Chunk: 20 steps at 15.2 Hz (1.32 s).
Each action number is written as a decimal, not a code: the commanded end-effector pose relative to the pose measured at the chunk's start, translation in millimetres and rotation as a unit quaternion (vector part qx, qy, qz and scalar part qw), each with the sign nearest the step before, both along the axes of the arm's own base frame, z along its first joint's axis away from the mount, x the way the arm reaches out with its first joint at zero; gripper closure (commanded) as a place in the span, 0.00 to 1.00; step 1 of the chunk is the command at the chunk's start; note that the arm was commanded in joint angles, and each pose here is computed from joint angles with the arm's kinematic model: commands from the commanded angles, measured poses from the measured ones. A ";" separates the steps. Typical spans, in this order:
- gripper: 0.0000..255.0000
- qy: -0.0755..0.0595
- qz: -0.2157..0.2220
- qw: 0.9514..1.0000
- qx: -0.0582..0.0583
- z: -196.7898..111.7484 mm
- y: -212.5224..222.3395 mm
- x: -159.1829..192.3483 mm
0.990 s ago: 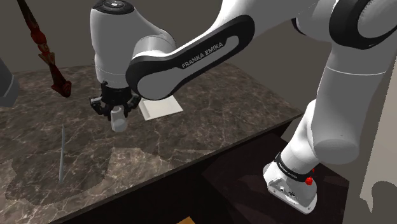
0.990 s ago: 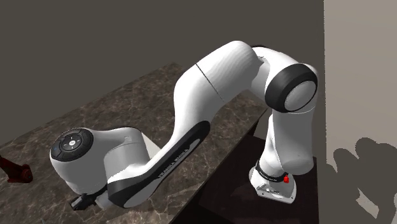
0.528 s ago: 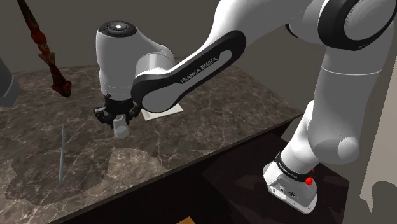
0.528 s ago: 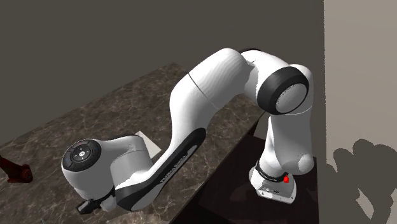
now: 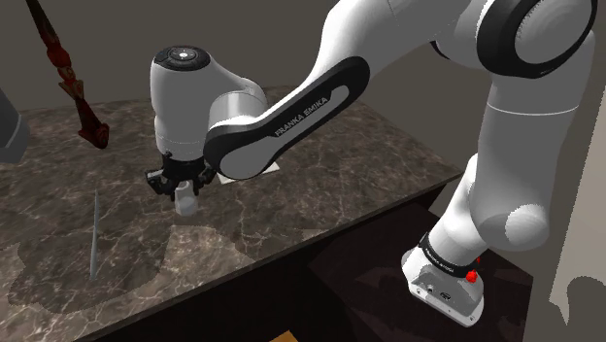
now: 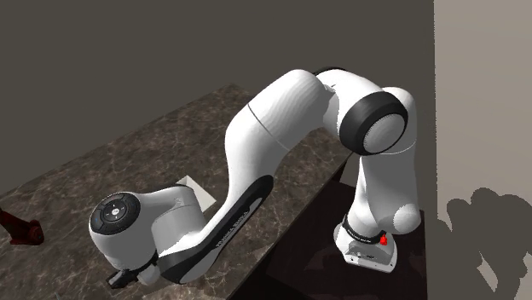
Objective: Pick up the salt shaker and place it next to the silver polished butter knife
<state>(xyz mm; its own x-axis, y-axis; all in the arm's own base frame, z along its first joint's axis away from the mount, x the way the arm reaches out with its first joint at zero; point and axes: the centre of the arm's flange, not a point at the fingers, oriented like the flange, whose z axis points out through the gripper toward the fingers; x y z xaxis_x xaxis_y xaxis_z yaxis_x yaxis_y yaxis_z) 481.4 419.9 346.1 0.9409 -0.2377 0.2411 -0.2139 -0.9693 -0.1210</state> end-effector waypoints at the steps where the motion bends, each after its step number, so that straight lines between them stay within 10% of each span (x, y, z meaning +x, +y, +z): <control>1: 1.00 0.000 0.000 1.000 0.000 0.0 0.0 0.0; 2: 1.00 0.000 0.000 1.000 0.000 0.0 0.0 0.0; 3: 0.00 0.000 0.000 1.000 0.000 0.0 0.0 0.0; 20: 0.00 0.000 0.000 1.000 0.000 48.1 -3.1 -13.1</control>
<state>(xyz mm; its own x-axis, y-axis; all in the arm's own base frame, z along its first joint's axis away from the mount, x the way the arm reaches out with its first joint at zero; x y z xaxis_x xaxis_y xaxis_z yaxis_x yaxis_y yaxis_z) 468.3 416.8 394.2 0.9409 -0.2377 0.2413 -0.2138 -0.9693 -0.1212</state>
